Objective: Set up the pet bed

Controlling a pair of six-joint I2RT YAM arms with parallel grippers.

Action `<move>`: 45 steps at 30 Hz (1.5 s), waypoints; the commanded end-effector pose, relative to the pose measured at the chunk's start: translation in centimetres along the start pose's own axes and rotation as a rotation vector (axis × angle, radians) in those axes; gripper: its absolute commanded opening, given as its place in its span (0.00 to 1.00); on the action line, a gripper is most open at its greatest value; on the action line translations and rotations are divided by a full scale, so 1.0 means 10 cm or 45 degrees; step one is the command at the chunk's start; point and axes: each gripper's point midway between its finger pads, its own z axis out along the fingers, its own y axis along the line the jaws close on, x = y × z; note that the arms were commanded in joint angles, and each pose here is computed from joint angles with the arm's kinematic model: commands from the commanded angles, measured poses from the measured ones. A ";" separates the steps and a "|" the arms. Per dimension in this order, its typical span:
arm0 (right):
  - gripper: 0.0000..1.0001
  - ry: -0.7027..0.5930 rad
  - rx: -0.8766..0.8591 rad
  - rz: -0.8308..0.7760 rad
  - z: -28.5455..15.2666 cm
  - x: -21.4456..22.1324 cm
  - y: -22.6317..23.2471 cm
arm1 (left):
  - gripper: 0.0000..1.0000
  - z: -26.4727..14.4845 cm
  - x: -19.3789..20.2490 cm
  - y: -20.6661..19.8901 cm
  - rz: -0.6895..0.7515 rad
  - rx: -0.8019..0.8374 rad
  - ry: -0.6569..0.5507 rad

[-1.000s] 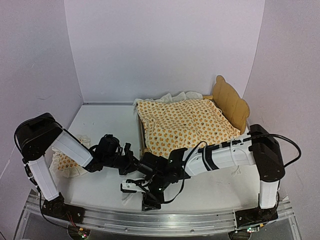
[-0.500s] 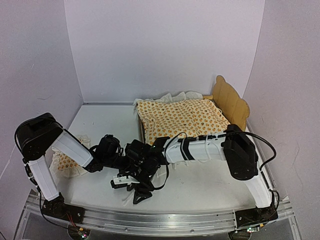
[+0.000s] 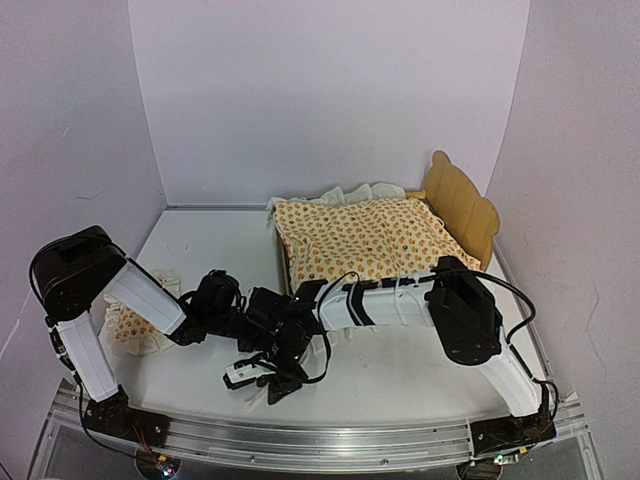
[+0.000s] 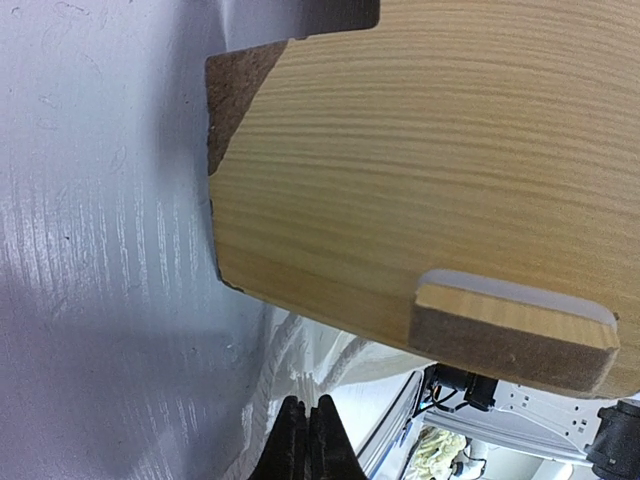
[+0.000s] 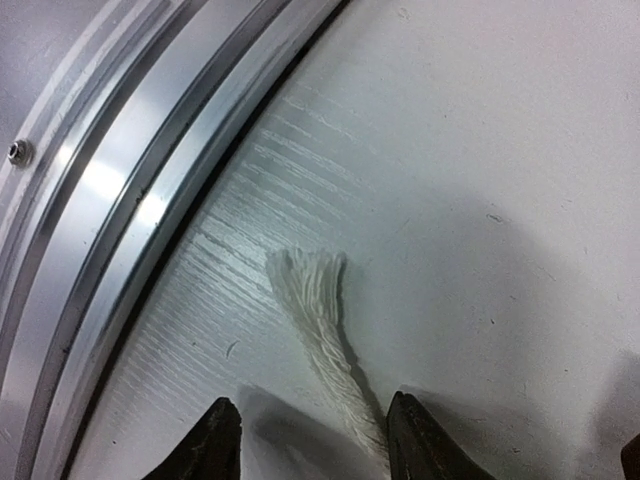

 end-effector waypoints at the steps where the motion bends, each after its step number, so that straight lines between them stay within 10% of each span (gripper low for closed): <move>1: 0.42 0.135 0.044 -0.123 0.10 0.17 -0.05 | 0.00 -0.01 -0.04 -0.08 0.049 0.048 -0.017; 6: 0.00 0.249 0.072 -0.186 0.14 0.29 0.01 | 0.00 -0.03 -0.04 -0.08 0.047 0.045 -0.026; 23: 0.00 0.119 0.076 0.473 -0.38 0.70 1.00 | 0.00 -1.07 -0.35 -1.61 0.625 0.413 -0.497; 33: 0.00 0.022 0.135 0.903 -0.76 1.08 0.77 | 0.00 -1.84 -1.18 -1.62 0.626 0.013 -1.132; 45: 0.00 -0.031 0.174 1.134 -0.73 1.26 0.31 | 0.00 -2.83 -2.01 -1.71 0.678 -0.334 -1.507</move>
